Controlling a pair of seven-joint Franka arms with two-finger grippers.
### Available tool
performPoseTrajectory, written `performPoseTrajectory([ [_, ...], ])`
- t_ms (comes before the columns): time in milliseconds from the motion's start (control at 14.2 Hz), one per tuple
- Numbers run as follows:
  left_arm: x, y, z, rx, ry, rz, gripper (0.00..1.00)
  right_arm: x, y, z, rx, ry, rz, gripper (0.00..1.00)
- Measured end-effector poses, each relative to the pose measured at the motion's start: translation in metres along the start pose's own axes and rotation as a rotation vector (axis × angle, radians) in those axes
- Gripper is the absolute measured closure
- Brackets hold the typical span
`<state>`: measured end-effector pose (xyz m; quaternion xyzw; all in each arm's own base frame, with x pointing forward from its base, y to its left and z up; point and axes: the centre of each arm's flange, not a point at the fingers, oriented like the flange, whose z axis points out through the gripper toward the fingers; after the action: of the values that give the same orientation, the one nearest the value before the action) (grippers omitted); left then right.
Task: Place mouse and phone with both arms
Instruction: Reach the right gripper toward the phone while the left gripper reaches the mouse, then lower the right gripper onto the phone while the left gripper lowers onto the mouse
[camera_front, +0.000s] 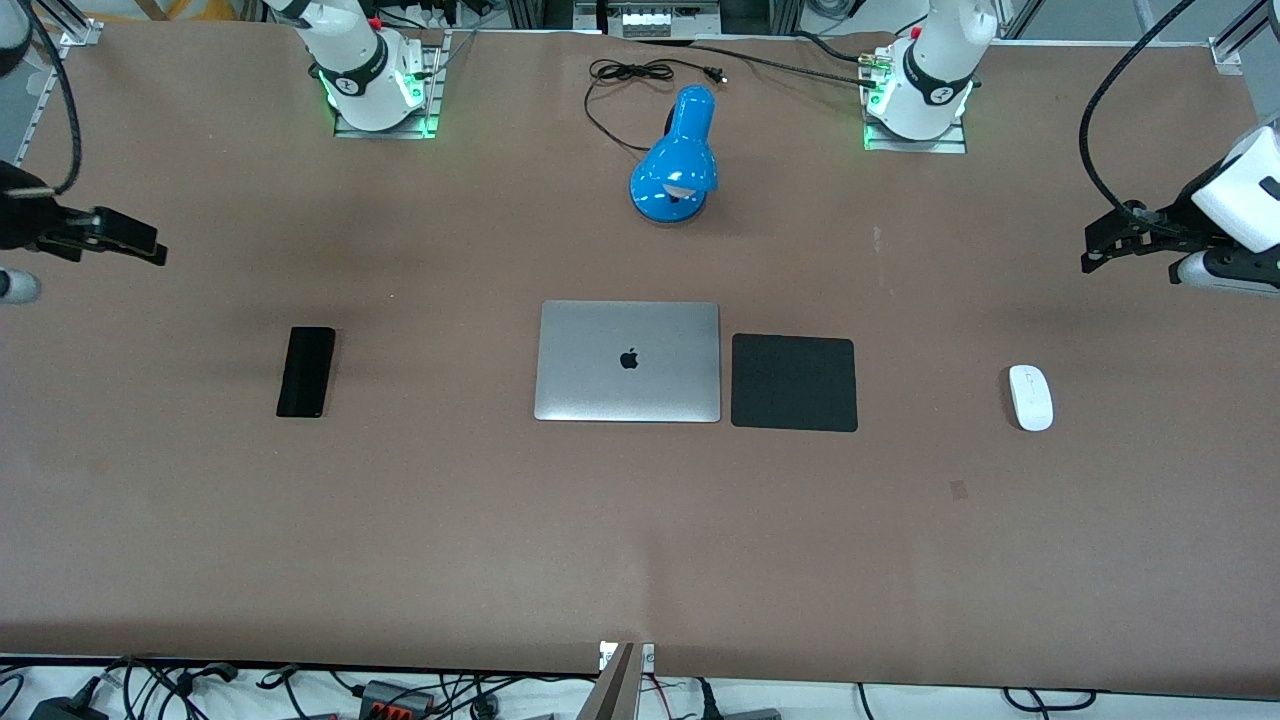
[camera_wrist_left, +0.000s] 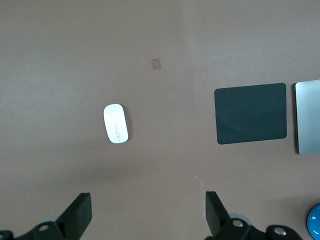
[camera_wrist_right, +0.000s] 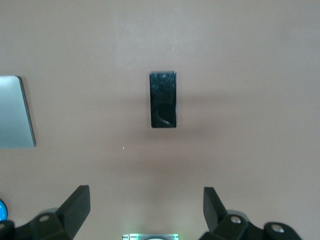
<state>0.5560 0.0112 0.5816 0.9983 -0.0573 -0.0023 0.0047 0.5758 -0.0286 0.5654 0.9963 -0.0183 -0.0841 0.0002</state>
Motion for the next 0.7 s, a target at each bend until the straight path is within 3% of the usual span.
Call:
performPoseTrajectory([
  [141, 0.004, -0.004, 0.010, -0.001, -0.019, -0.007, 0.00, 0.009, 0.001, 0.035, -0.009, -0.038, -0.001, 0.00],
  [352, 0.018, -0.024, 0.060, -0.009, -0.111, -0.040, 0.00, 0.021, 0.001, 0.106, -0.015, -0.040, -0.005, 0.00],
  [492, 0.033, -0.037, 0.106, -0.011, -0.161, -0.060, 0.00, 0.023, 0.000, 0.158, -0.015, -0.023, -0.008, 0.00],
  [703, 0.061, -0.067, 0.182, 0.001, -0.152, -0.099, 0.00, 0.016, -0.001, 0.231, -0.013, 0.055, -0.013, 0.00],
])
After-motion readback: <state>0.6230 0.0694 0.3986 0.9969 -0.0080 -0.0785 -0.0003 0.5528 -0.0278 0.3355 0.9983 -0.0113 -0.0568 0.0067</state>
